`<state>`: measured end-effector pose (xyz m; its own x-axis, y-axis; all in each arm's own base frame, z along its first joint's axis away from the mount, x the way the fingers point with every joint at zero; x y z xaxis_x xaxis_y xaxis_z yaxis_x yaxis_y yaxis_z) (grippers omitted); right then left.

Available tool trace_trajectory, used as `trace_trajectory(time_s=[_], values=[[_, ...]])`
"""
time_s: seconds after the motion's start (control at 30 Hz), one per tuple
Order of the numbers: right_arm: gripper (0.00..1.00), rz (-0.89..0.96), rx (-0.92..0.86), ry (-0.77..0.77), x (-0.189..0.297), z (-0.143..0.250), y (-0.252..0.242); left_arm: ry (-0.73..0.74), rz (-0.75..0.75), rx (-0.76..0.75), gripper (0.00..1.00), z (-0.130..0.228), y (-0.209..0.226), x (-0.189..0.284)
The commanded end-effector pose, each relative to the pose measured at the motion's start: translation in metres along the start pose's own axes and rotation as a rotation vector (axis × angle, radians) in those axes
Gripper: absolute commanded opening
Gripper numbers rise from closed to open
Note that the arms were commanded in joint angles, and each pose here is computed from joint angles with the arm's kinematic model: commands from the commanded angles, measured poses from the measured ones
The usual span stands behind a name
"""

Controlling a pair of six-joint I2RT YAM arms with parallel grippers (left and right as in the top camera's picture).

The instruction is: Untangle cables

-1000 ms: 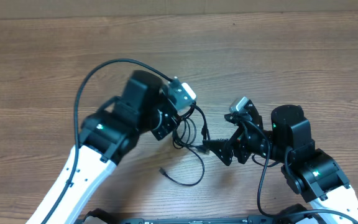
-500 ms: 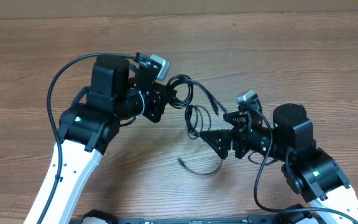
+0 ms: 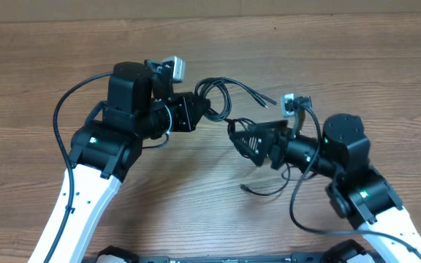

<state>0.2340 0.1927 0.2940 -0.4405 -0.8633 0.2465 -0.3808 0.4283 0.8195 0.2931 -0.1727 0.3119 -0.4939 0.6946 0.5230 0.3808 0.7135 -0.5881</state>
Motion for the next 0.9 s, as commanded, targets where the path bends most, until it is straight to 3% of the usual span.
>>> trace_trajectory(time_s=[0.0, 0.4, 0.5, 0.57, 0.67, 0.73, 0.87], values=[[0.75, -0.065, -0.068, 0.037, -0.01, -0.005, 0.008, -0.031, 0.08, -0.007, 0.04, -0.007, -0.024, 0.011], [0.66, -0.142, -0.004, 0.013, -0.016, -0.015, 0.019, 0.022, 0.161, -0.021, 0.04, 0.004, -0.045, 0.006], [0.54, -0.131, -0.006, 0.0, -0.016, -0.017, 0.017, 0.026, 0.181, -0.035, 0.04, 0.006, -0.053, 0.004], [0.33, -0.132, -0.006, 0.001, -0.016, -0.017, 0.018, 0.026, 0.183, -0.033, 0.04, 0.006, -0.054, 0.004], [0.1, -0.131, -0.006, 0.0, -0.016, -0.017, 0.018, 0.027, 0.184, -0.023, 0.04, 0.007, -0.054, 0.004], [0.04, -0.131, -0.006, 0.0, -0.016, -0.017, 0.018, 0.028, 0.183, -0.023, 0.04, 0.007, -0.054, 0.004], [0.04, -0.131, -0.005, 0.0, -0.016, -0.017, 0.018, 0.025, 0.181, -0.024, 0.04, 0.006, -0.054, 0.004]])
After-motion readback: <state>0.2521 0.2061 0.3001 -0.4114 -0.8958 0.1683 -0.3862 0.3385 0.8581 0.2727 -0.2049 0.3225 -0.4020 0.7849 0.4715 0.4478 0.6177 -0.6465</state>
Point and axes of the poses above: each gripper's point midway between its finger pads, its own x axis back along the fingers, its own y axis along the line the jaws close on, z = x × y, the point moved 4 cm from there along x, back along the fingers, and after that the axes turned 8 degrees about -x, right-handed, at the moved point
